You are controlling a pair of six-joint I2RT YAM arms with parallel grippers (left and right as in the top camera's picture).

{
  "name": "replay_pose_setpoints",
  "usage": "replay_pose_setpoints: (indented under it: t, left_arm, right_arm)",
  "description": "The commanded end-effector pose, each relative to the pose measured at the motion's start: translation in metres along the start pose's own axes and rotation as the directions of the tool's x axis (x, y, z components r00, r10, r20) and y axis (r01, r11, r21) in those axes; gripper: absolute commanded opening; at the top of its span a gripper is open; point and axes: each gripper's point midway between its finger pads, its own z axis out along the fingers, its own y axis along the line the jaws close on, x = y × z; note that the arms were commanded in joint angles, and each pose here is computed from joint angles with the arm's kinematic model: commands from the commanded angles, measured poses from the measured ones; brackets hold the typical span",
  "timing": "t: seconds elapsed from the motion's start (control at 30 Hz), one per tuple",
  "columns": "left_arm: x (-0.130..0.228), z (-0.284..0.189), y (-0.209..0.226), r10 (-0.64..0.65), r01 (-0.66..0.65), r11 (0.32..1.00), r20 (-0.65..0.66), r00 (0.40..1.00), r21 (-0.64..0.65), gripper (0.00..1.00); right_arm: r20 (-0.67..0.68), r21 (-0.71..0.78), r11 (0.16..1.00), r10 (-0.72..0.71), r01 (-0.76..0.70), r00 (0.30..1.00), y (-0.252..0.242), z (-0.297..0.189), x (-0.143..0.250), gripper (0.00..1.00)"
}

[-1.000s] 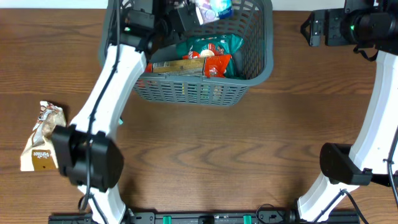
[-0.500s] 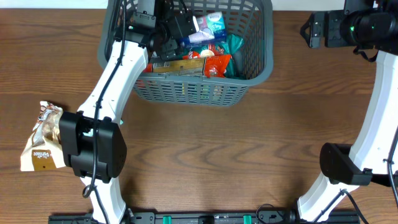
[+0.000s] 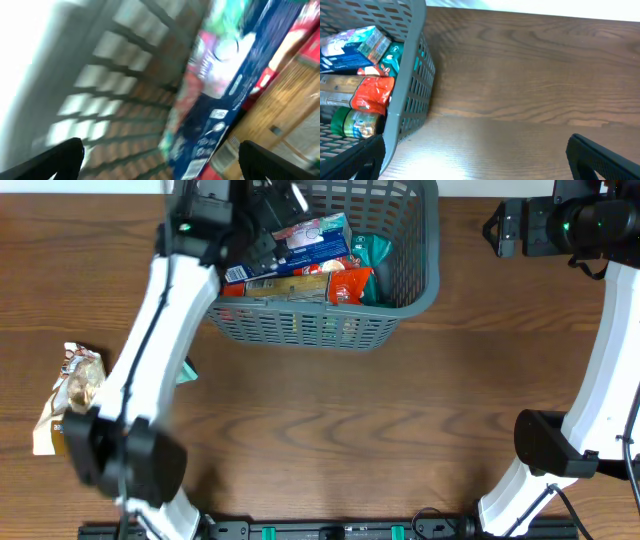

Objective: Pack container
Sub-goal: 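Carry the tissue pack into the basket and release it, then move the left gripper to the mint-green wipes pouch and grasp it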

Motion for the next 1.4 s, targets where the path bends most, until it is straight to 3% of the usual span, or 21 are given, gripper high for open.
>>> replay_pose_setpoints:
  t: [0.0,0.1,0.2,0.3,0.37,0.43,0.47,0.53,0.63,0.7,0.8,0.87,0.97,1.1,1.37]
  left_arm:
    - [-0.022,-0.083,0.04,-0.127,0.142,0.975,0.095,0.987,-0.169,0.98]
    - [-0.024,-0.135,0.054,-0.176,0.207,0.944,0.14,0.975,-0.256,0.98]
    - [-0.005,-0.178,0.064,-0.31,0.338,0.878,0.138,0.941,-0.339,0.98]
    - [0.04,-0.208,0.059,-0.534,0.526,0.759,0.094,0.84,-0.384,0.99]
    - [0.07,-0.222,0.057,-0.714,0.687,0.603,0.111,0.691,-0.404,0.99]
    - [0.099,-0.232,0.054,-0.864,0.823,0.381,0.154,0.479,-0.421,0.99]
    - [0.112,-0.235,0.051,-0.916,0.866,0.26,0.176,0.362,-0.428,0.98]
    - [0.145,-0.238,0.038,-0.971,0.889,-0.072,0.237,0.041,-0.452,0.99]
    - [0.184,-0.235,0.018,-0.892,0.764,-0.437,0.341,-0.298,-0.475,0.99]
    - [0.206,-0.227,0.006,-0.773,0.627,-0.632,0.428,-0.469,-0.455,0.99]
    - [0.231,-0.213,-0.013,-0.583,0.421,-0.812,0.533,-0.614,-0.404,0.99]
    - [0.246,-0.201,-0.025,-0.457,0.291,-0.887,0.591,-0.665,-0.359,0.99]
    - [0.261,-0.18,-0.037,-0.353,0.192,-0.931,0.629,-0.693,-0.311,0.99]
    - [0.272,-0.148,-0.046,-0.319,0.163,-0.941,0.615,-0.721,-0.297,0.99]
    - [0.298,-0.1,-0.066,-0.267,0.024,-0.933,0.646,-0.715,-0.36,0.99]
  right_arm:
    - [0.022,0.002,1.0,-0.008,0.008,1.0,-0.002,-0.008,-0.002,0.99]
    - [0.022,0.002,1.0,-0.008,0.008,1.0,-0.002,-0.008,-0.002,0.99]
    - [0.022,0.002,1.0,-0.007,0.007,1.0,-0.002,-0.008,-0.002,0.99]
    - [0.022,0.001,1.0,0.0,0.0,1.0,-0.002,-0.008,-0.002,0.99]
    - [0.022,0.001,1.0,0.0,0.0,1.0,-0.002,-0.008,-0.002,0.99]
    - [0.022,0.001,1.0,0.0,0.0,1.0,-0.002,-0.008,-0.002,0.99]
    - [0.022,0.001,1.0,0.0,0.0,1.0,-0.002,-0.008,-0.002,0.99]
    - [0.022,0.001,1.0,0.0,0.0,1.0,-0.002,-0.008,-0.002,0.99]
    - [0.022,0.001,1.0,-0.001,0.001,1.0,-0.002,-0.008,-0.002,0.99]
    - [0.022,0.001,1.0,-0.001,0.001,1.0,-0.002,-0.008,-0.002,0.99]
    - [0.022,0.001,1.0,-0.001,0.001,1.0,-0.002,-0.008,-0.002,0.99]
    - [0.022,0.001,1.0,-0.001,0.001,1.0,-0.002,-0.008,-0.002,0.99]
    - [0.023,-0.003,1.0,-0.001,0.001,1.0,-0.001,-0.008,-0.002,0.99]
    - [0.027,-0.025,1.0,-0.001,0.002,1.0,0.002,-0.008,-0.003,0.99]
    - [0.026,-0.025,1.0,-0.001,0.001,1.0,0.002,-0.008,-0.003,0.99]
